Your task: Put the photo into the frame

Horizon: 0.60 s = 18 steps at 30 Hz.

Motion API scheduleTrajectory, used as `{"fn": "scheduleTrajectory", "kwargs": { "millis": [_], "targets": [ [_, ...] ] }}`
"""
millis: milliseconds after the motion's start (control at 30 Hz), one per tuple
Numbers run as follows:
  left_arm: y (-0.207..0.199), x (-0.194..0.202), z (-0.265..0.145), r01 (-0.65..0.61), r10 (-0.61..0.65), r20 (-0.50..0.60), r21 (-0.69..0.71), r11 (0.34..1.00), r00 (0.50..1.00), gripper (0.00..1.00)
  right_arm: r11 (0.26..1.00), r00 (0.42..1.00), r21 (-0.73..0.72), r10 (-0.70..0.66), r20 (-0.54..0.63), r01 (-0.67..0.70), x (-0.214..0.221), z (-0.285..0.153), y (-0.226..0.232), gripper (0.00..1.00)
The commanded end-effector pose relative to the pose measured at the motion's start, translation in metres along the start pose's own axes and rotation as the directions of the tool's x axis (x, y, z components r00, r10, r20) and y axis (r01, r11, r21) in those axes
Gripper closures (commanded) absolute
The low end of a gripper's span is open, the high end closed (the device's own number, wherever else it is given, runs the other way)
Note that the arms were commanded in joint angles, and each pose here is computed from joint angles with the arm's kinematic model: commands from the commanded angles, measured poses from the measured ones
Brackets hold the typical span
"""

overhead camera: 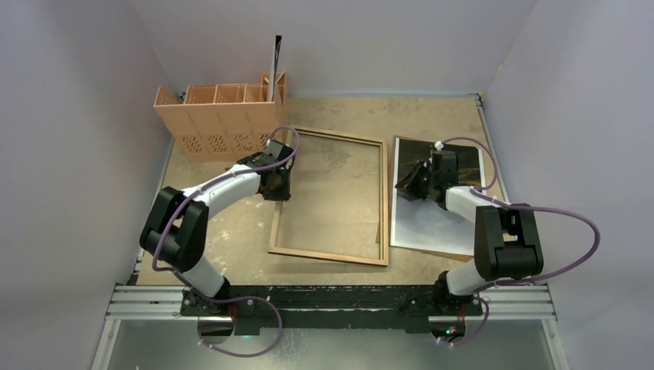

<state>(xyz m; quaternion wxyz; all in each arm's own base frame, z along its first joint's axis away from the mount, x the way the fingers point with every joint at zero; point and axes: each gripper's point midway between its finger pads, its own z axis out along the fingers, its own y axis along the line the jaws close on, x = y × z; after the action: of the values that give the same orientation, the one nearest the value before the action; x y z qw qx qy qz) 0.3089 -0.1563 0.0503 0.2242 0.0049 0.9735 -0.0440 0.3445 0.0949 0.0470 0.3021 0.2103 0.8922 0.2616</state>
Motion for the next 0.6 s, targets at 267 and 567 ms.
{"fn": "scheduleTrajectory", "kwargs": {
  "millis": [267,567],
  "targets": [
    [0.010,-0.003,-0.019,0.016,-0.015,0.052,-0.019,1.000,0.999,1.00,0.996,0.998,-0.087,0.000,-0.059,-0.005,-0.012,0.043,0.030,0.95],
    [0.015,-0.006,-0.024,0.025,-0.022,0.071,-0.042,0.999,0.997,1.00,1.000,0.992,-0.003,-0.001,-0.126,0.001,0.002,0.070,0.021,0.94]
  ]
}}
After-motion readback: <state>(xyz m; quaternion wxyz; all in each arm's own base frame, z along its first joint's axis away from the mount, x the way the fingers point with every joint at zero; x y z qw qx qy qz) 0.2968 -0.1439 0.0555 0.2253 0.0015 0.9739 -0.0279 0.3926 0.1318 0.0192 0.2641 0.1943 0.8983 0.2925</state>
